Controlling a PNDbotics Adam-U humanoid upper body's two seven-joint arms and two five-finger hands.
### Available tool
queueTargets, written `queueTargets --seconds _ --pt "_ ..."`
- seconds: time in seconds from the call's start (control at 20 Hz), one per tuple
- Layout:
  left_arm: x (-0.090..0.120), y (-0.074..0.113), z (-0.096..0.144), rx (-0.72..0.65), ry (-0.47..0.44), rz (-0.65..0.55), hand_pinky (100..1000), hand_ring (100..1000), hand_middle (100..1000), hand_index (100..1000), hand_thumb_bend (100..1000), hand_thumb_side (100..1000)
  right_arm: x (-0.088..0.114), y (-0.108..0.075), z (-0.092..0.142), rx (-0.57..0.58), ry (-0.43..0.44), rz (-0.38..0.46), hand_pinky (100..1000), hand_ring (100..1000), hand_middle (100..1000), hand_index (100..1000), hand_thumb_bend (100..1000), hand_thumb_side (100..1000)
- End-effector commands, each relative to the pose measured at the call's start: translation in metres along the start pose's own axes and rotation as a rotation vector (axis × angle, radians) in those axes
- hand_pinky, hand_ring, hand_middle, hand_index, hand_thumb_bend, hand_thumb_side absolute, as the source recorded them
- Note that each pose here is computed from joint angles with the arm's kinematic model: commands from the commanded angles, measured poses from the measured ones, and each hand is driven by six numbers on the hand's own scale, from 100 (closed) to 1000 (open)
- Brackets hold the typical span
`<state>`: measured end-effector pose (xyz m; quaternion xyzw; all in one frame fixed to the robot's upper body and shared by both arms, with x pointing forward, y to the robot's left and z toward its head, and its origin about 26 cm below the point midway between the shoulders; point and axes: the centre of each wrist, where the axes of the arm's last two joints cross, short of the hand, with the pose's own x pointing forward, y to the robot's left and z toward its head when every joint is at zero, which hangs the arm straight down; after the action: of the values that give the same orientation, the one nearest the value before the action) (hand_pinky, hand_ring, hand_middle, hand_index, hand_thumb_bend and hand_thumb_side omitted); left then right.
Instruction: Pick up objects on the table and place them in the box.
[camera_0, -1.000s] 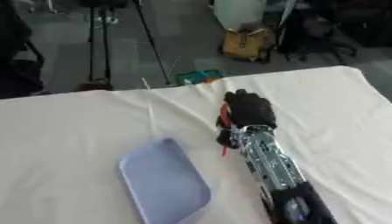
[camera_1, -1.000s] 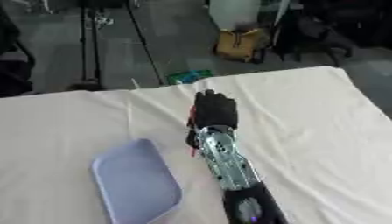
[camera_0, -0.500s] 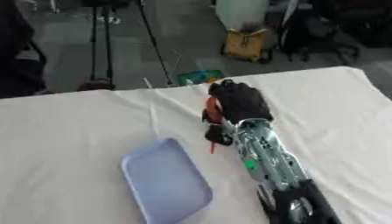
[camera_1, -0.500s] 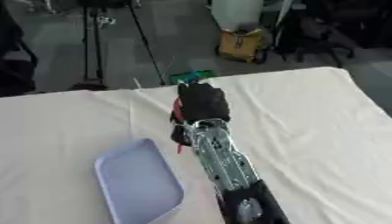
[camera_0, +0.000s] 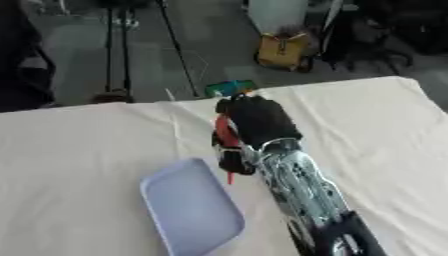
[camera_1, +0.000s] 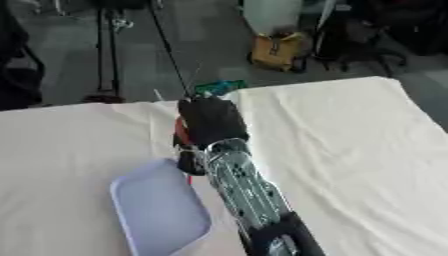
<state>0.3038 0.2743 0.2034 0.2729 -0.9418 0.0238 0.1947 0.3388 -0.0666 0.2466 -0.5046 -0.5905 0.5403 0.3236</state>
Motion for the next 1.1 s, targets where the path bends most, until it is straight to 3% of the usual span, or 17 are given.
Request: queueTargets --seconds 0.05,1.1 --pt "0.005 0.000 -0.007 0.008 -0.031 0.008 719 811 863 770 100 914 0.006 -0.008 0.004 -0.025 -0.043 -0.004 402 417 610 844 100 286" --pt "0.006 -0.003 -0.007 0.017 -0.030 0.021 720 814 867 771 100 915 0.030 0.047 0.004 0.132 -0.147 -0.019 410 435 619 850 100 316"
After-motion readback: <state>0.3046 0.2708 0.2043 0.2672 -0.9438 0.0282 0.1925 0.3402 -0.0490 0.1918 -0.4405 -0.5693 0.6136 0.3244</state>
